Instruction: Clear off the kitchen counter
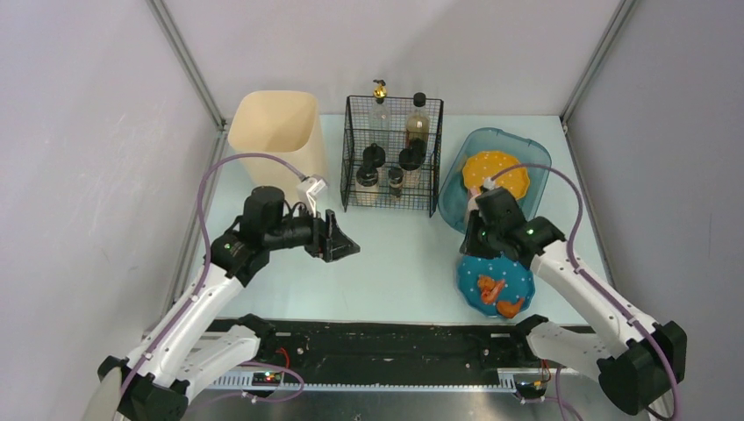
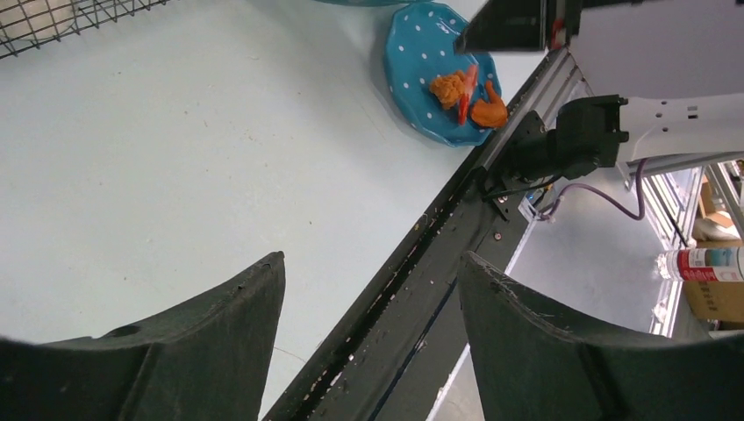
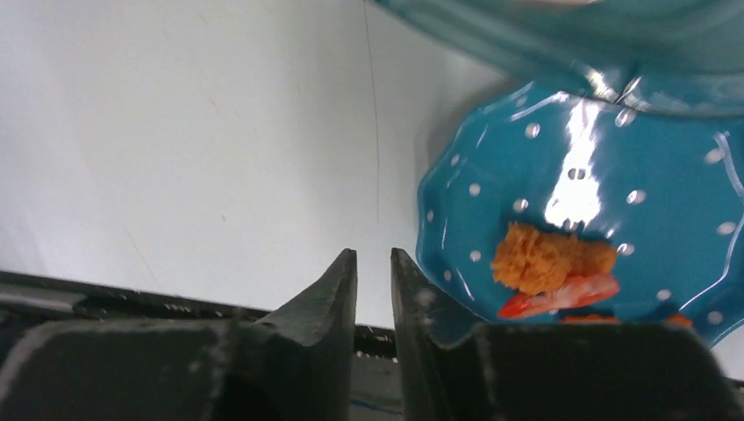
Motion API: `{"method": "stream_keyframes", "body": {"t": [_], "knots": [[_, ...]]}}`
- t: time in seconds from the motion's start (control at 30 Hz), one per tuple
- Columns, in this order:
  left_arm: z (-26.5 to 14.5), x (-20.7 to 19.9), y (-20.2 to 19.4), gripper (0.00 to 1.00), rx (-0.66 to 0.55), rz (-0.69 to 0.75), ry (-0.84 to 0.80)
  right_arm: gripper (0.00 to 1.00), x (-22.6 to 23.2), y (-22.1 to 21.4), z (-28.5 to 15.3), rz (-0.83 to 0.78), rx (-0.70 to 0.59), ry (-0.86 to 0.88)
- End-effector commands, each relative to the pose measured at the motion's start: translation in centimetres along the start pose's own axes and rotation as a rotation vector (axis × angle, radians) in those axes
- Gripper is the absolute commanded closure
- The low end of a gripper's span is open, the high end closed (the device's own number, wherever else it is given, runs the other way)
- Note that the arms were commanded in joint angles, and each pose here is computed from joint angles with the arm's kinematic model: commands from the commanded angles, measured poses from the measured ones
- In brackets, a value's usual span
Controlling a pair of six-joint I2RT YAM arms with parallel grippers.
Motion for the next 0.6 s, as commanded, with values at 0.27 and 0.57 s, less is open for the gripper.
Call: {"method": "stream_keyframes", "body": {"t": [0.27, 0.57], "knots": [[0.4, 0.8, 0.9, 0.19, -0.023, -0.029, 0.025, 0.72, 0.5, -6.3, 3.9, -0.021, 0.152, -0.034], [0.6, 1.1, 0.9, 0.15, -0.013, -0.041, 0.026, 0.52, 0.5, -8.0, 6.7, -0.047, 0.21, -0.088]]}}
Point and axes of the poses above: each gripper's point midway between its finger pads, its own z axis out along the fingers, its own x axis along the line the jaws close on, y = z × x, the point moved 1 cm from there along -z, back along the fingers, and after that the axes turned 15 degrees about -z, right-handed, at the moved point
